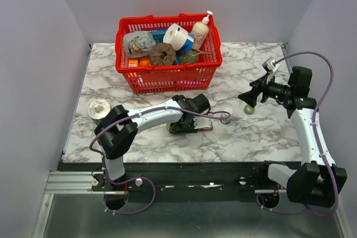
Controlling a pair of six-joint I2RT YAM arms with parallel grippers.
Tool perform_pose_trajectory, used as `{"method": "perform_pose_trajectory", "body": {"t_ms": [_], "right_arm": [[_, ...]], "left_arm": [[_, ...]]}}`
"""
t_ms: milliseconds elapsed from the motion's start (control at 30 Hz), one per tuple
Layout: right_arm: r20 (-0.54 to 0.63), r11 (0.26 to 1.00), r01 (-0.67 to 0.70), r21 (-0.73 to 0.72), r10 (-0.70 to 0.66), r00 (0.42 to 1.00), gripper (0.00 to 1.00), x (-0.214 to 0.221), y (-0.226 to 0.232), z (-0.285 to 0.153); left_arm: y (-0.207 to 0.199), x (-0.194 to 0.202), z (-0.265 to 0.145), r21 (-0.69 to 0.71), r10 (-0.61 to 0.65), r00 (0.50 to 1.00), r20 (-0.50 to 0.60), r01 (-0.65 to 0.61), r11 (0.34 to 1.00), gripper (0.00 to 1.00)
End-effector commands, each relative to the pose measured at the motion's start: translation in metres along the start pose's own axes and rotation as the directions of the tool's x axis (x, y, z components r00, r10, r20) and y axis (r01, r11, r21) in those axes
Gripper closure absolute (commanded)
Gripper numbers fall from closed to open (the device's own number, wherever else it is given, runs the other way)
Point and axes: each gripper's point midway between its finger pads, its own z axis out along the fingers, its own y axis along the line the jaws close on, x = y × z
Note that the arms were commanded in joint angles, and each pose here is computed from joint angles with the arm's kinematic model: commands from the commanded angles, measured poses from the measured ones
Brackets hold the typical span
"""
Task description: Sort the pills into containers
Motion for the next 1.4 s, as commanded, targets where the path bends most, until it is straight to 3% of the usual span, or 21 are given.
{"method": "perform_pose_trajectory", "body": {"t_ms": [0,1367], "right_arm": [[0.026,0.999,0.027,-0.021,-0.026,0.999,0.0,-0.012,0.0054,-0.0055],[0.033,0.999,0.01,-0.033,-0.009,0.999,0.0,-0.0123,0.005,-0.0082]], "left_arm": [[0.0064,-0.0013,-0.0047,-0.034,0.026,0.999,-0.033,-0.028,0.999,1.0],[0.0071,-0.0051,-0.0062,-0.092,0.104,0.985,-0.135,-0.117,0.989,1.0]]}}
